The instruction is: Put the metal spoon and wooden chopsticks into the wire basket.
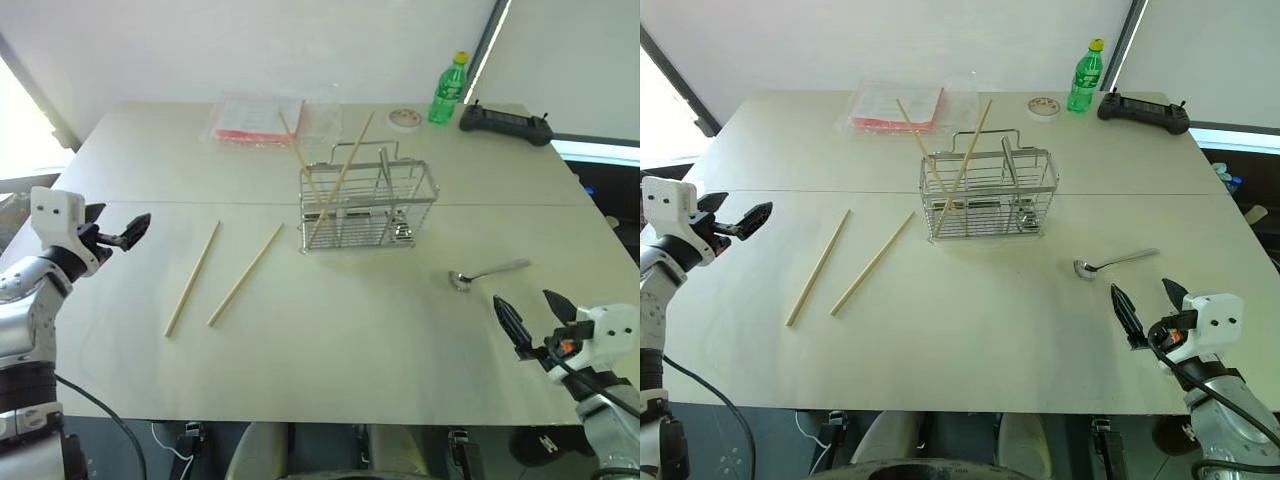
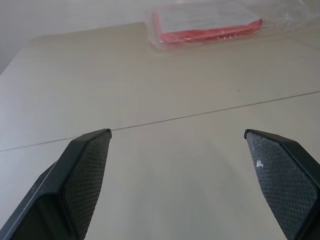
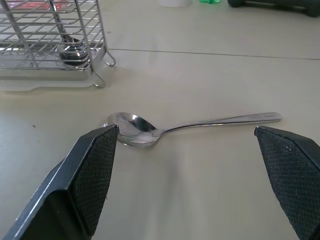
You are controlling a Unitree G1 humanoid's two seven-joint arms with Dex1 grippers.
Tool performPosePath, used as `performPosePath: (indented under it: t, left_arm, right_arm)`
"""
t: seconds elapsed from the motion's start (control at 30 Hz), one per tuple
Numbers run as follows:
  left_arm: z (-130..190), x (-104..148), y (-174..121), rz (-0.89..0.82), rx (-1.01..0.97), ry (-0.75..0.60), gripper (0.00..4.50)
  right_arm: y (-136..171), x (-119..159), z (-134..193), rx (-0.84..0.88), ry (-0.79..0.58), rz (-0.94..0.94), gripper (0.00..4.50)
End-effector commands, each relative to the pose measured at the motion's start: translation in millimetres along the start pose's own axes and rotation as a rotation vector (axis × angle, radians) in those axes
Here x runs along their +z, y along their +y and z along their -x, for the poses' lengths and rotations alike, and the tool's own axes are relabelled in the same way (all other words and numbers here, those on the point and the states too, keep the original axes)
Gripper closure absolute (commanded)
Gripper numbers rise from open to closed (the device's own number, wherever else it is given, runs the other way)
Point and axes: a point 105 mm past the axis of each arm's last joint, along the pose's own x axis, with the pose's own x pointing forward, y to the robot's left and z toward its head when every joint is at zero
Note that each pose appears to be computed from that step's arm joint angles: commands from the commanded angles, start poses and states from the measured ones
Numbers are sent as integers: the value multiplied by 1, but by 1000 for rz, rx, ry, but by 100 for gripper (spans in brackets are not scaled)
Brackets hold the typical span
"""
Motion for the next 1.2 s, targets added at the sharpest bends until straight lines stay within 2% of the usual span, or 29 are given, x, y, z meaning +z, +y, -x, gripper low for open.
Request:
performPosePath:
  t: [0.03,0.4,0.5,0.63,0.83,0.97,1.07,1.2]
  left_arm:
    - [0,15,5,-36,13,-31,0]
    - [-3,15,3,-40,2,-17,0]
    - [-7,21,-6,-55,-33,-13,0]
    - [-1,54,-47,-63,-287,-77,0]
    - [15,76,-77,-119,-561,-30,0]
    - [23,99,-116,-182,-808,-43,0]
    - [29,99,-152,-243,-996,-31,0]
    - [29,96,-181,-243,-1113,-47,0]
  right_arm:
    - [-1,11,2,-7,-49,17,5]
    - [-2,11,0,-5,-49,24,5]
    - [-7,14,-5,19,-28,96,5]
    - [-22,35,-14,77,-9,195,5]
    - [-33,58,-26,171,27,315,5]
    - [-32,64,-39,293,87,404,5]
    - [-22,58,-46,428,155,477,5]
    - [-16,51,-57,549,240,552,5]
